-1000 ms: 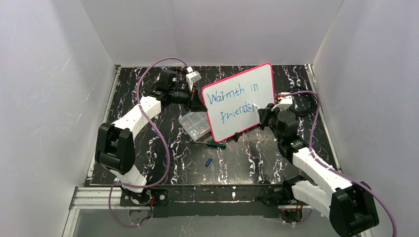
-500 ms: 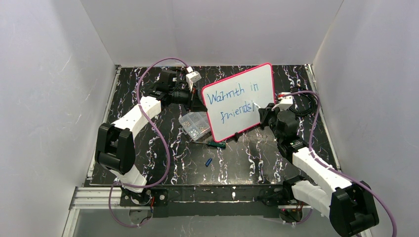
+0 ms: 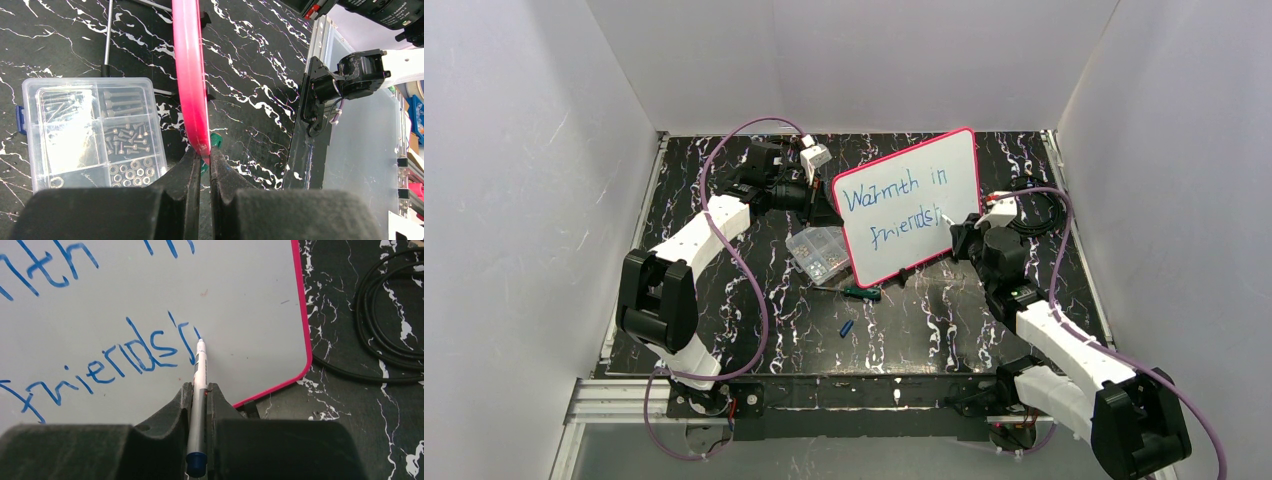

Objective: Write a sentence on the whiteboard

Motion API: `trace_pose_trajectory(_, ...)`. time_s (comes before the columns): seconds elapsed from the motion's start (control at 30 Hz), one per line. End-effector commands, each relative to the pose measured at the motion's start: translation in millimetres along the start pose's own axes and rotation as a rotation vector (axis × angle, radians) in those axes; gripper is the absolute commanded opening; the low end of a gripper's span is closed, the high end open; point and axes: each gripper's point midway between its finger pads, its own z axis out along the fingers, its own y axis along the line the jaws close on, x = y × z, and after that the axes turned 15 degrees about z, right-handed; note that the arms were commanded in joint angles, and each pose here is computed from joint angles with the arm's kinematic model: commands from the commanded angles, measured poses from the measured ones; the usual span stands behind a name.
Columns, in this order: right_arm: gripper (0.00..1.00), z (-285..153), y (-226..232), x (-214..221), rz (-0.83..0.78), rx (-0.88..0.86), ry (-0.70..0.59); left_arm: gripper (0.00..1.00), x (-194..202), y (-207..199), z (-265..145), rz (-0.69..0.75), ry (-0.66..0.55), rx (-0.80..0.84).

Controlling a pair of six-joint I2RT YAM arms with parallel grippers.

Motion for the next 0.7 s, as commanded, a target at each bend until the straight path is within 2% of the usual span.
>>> trace_pose_trajectory(0.0, 0.01, -6, -6, 5, 0.001, 0.017, 0.003, 0.00, -34, -21, -12, 0.094, -0.065, 0.042)
trace_pose_trajectory(0.2, 0.01, -9, -15, 15, 0.002, 0.041, 0.023, 0.00, -34, -21, -12, 0.095, -0.065, 0.043)
trace_pose_trajectory(0.67, 0.01, -11, -3, 0, -0.003, 0.006, 0.003, 0.00, -36, -23, -13, 0.101, -0.069, 0.041)
